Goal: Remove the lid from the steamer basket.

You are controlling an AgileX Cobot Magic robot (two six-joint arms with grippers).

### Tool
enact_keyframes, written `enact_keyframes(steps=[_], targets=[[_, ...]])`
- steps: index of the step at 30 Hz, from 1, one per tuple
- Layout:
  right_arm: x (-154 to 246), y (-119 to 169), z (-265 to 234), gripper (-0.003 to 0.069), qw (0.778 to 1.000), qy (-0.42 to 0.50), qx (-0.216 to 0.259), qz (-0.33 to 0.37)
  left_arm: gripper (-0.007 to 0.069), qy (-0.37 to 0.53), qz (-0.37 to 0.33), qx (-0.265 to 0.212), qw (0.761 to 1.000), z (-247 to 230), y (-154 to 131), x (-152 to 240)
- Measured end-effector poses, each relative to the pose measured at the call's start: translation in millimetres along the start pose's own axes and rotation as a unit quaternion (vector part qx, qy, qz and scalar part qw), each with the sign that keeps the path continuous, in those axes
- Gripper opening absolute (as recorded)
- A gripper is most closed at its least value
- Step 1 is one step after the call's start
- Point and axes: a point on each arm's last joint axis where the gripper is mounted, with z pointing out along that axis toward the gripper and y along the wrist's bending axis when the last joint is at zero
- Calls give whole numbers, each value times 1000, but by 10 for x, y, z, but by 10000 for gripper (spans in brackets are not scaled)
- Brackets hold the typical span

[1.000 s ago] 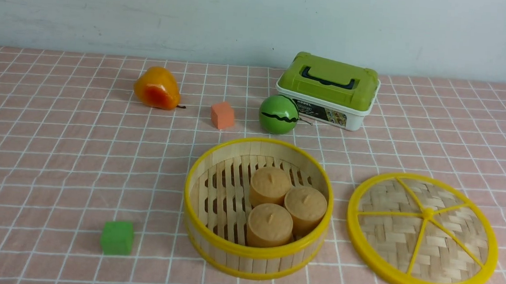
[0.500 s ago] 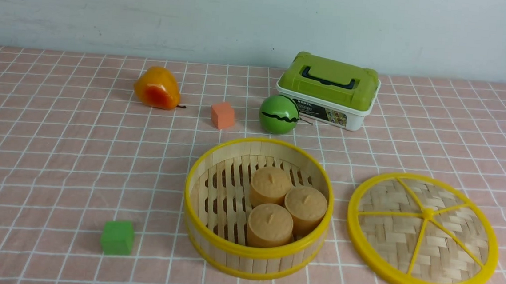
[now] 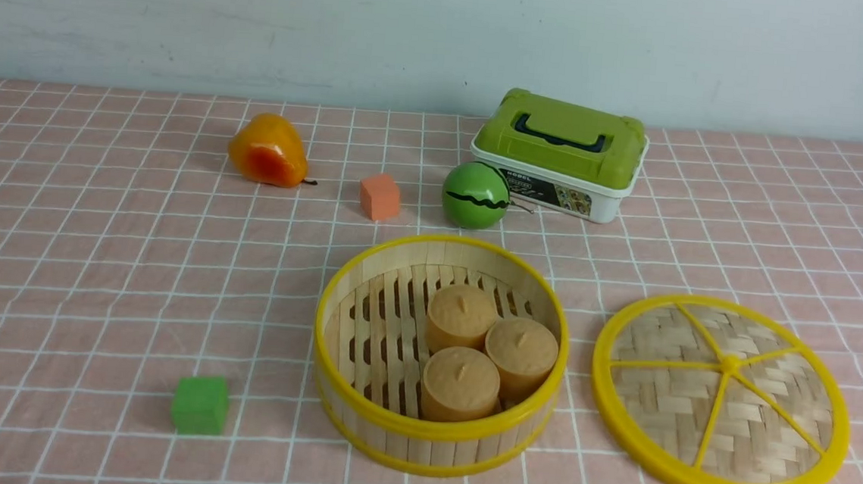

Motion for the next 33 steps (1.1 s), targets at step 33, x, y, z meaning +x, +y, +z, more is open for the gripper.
enact_keyframes(steps=[33], targets=[[1208, -52, -120, -21, 991, 55, 88, 87, 239, 0, 0, 0, 1000, 0, 0, 0]])
